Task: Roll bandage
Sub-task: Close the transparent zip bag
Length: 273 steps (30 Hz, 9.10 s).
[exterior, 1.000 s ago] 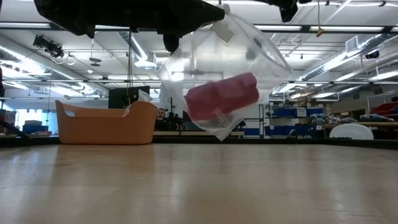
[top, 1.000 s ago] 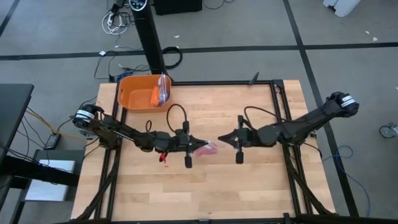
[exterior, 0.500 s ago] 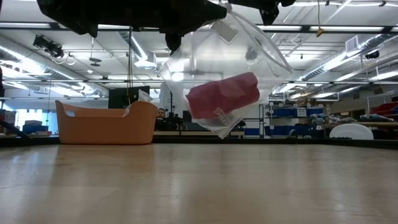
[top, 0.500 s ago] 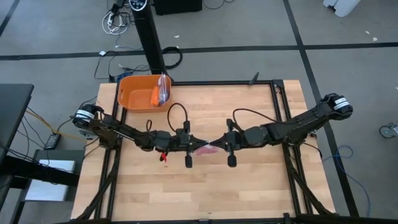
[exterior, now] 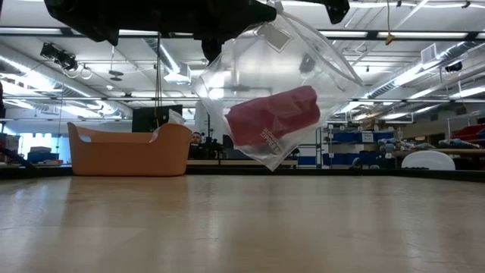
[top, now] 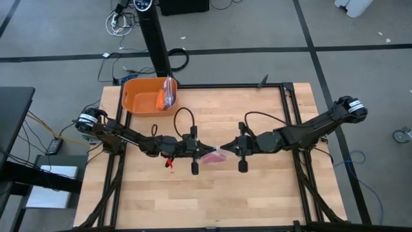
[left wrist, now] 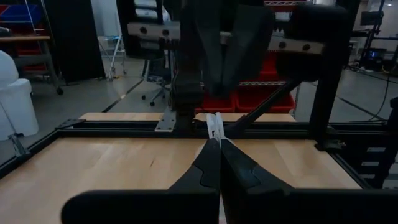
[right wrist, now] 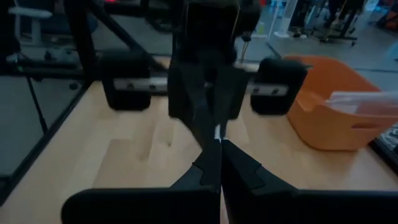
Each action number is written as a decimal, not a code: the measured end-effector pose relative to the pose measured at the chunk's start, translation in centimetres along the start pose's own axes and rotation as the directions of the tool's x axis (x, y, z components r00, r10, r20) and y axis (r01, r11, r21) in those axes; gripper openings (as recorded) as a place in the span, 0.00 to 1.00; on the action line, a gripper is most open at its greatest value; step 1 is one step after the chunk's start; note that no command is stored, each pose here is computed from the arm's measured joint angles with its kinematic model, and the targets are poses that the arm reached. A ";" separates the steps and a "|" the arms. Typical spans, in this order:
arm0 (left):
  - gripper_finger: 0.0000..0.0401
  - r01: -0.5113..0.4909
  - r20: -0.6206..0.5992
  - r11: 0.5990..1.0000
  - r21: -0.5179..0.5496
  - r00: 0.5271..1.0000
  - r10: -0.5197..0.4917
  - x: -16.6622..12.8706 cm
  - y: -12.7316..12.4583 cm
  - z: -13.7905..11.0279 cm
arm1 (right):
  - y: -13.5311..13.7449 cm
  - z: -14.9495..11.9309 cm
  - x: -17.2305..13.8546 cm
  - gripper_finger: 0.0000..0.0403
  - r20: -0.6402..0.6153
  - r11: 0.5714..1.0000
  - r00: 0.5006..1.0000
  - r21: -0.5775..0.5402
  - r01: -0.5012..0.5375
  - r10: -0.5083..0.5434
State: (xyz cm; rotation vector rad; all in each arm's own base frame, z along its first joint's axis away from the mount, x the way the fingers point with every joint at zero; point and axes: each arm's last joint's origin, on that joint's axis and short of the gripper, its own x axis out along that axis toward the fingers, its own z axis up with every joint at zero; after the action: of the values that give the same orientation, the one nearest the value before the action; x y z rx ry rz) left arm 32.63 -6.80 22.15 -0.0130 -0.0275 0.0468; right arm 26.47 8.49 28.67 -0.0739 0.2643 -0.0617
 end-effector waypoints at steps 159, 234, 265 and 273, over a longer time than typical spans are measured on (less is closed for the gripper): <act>0.00 0.053 -0.010 0.998 -0.044 0.998 -0.054 0.6 0.9 0.4 | -2.5 -1.3 1.3 0.08 -0.126 0.978 0.973 0.101 -0.180 0.192; 0.00 -0.020 -0.301 0.999 0.045 0.953 0.033 3.5 1.8 5.0 | -3.7 2.8 -1.9 0.29 -0.329 0.988 0.932 0.078 -0.132 0.150; 0.00 -0.030 -0.265 0.999 0.011 0.964 0.032 3.6 1.5 5.3 | -2.5 3.0 -1.2 0.00 -0.277 0.994 0.956 -0.026 -0.107 0.095; 0.00 -0.023 -0.261 1.000 0.007 0.965 0.024 3.6 1.5 5.3 | -2.9 2.7 -0.6 0.00 -0.292 0.995 0.952 -0.019 -0.096 0.087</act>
State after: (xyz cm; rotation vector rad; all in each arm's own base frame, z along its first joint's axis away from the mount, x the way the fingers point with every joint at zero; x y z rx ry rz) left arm 36.02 -5.04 27.54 -0.0152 0.2373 0.0689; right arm 26.50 5.77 31.64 -0.0855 0.5639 0.0247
